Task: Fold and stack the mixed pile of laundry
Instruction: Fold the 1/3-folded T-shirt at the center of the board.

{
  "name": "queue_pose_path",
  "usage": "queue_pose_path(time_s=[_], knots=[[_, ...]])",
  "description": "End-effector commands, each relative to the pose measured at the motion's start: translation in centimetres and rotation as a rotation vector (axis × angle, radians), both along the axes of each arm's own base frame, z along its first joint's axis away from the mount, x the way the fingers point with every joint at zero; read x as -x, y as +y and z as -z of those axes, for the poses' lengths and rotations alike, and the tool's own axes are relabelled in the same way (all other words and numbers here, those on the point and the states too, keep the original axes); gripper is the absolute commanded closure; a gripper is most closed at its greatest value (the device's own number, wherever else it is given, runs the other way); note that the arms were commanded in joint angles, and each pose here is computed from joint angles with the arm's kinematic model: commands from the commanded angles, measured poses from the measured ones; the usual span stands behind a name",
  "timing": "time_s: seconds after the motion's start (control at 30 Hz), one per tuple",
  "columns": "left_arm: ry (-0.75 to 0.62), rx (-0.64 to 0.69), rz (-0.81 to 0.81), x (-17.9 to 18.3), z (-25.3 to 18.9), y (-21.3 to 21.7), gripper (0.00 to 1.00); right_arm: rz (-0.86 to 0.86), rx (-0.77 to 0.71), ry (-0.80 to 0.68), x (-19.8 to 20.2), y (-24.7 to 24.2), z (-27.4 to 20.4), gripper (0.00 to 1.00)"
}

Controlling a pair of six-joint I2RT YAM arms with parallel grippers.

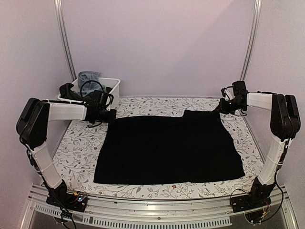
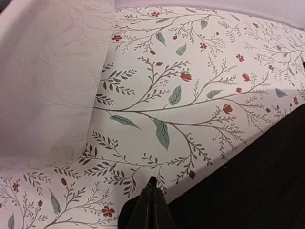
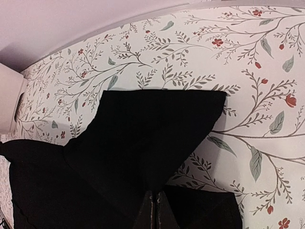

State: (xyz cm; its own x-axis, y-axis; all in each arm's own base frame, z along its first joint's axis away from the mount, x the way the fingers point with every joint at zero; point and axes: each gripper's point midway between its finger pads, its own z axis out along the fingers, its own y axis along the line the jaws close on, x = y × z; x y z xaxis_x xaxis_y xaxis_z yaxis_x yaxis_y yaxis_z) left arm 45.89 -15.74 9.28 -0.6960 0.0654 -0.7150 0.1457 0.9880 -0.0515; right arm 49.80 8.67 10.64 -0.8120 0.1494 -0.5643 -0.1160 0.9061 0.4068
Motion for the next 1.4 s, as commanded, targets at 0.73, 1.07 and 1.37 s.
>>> queue_pose_path(time_s=[0.73, 1.07, 1.37], knots=[[0.127, -0.041, -0.041, 10.0, 3.9, 0.6, 1.0, 0.115, -0.112, 0.068, 12.9, -0.1, 1.9, 1.0], [0.144, -0.101, -0.096, 10.4, 4.0, 2.2, 1.0, 0.162, -0.108, 0.051, 13.7, -0.8, 0.4, 1.0], [0.187, -0.093, -0.093, 12.0, 4.5, 2.6, 1.0, 0.179, -0.115, 0.098, 15.2, -1.0, 2.1, 1.0]])
